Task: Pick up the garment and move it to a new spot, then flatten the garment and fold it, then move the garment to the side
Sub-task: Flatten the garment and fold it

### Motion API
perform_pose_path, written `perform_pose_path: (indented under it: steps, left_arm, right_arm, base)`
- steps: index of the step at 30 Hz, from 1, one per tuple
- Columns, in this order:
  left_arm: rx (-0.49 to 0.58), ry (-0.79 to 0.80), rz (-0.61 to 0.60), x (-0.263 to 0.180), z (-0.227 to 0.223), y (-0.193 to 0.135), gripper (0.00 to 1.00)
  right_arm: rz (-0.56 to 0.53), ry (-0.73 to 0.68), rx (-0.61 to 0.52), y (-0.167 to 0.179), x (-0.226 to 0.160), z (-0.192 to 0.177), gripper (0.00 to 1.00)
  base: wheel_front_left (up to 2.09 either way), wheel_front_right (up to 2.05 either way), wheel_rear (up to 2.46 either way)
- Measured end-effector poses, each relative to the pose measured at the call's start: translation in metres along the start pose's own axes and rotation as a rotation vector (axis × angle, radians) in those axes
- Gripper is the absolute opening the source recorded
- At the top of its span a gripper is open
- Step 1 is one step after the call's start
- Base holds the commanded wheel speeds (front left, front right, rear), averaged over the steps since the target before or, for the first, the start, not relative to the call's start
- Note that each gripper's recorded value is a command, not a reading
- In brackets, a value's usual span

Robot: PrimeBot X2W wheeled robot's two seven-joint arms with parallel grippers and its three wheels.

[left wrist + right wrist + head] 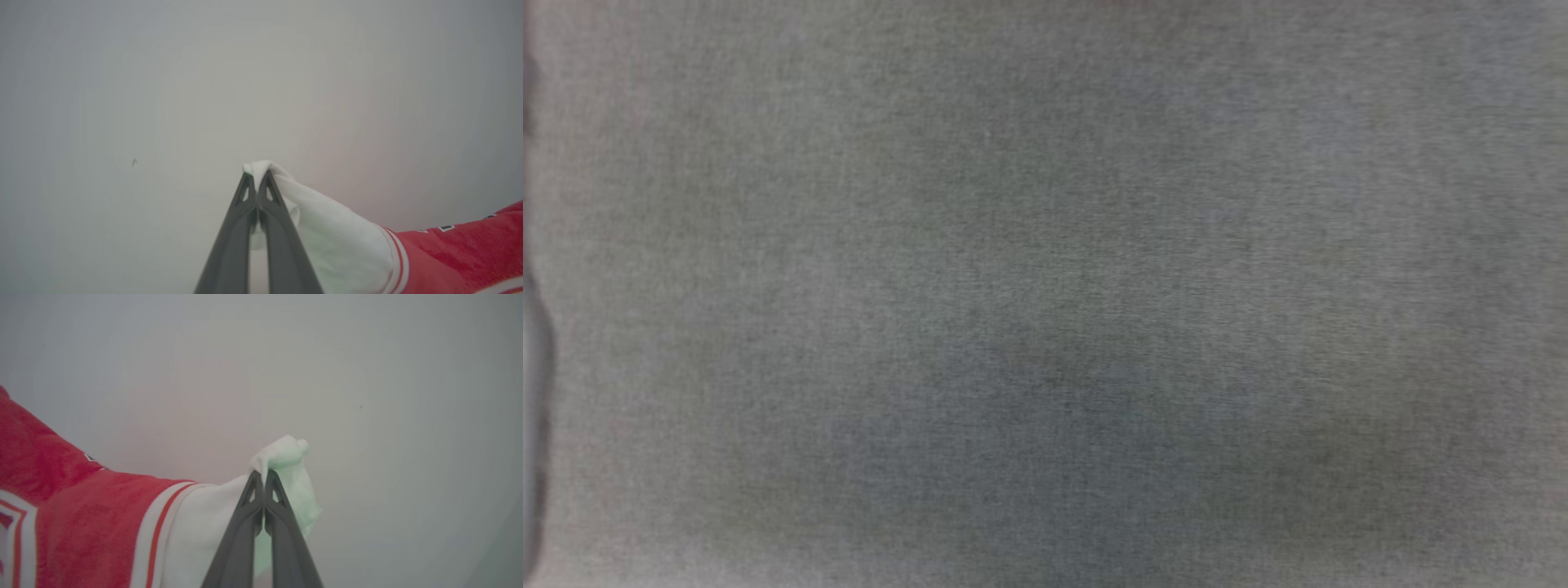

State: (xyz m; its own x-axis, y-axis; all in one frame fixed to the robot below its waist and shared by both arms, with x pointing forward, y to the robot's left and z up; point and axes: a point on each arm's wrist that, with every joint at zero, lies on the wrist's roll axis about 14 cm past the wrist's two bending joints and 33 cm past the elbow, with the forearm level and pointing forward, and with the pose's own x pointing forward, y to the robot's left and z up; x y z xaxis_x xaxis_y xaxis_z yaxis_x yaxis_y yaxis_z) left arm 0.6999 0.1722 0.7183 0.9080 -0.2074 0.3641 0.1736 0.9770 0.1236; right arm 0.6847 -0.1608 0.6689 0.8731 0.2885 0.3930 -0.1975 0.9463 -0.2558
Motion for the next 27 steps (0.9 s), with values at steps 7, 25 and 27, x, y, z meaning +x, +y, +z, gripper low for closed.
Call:
perform_pose_path:
  steps: [7, 25, 27]
  left_arm:
    - [-0.055, 0.368, 0.041, -0.068, -0.113, 0.012, 0.00]
    - [-0.190, 0.937, 0.013, -0.288, -0.135, -0.011, 0.00]
    - [-0.210, 0.965, 0.017, -0.309, -0.124, -0.016, 0.00]
  right_arm:
    - [0.052, 0.309, 0.220, 0.046, -0.077, -0.103, 0.00]
    - [0.144, 0.854, 0.452, 0.056, -0.250, -0.092, 0.00]
    - [0.157, 0.913, 0.464, 0.057, -0.270, -0.090, 0.00]
  base:
    - [0.00, 0.00, 0.00]
    - [0.00, 0.00, 0.00]
    - [0.00, 0.00, 0.00]
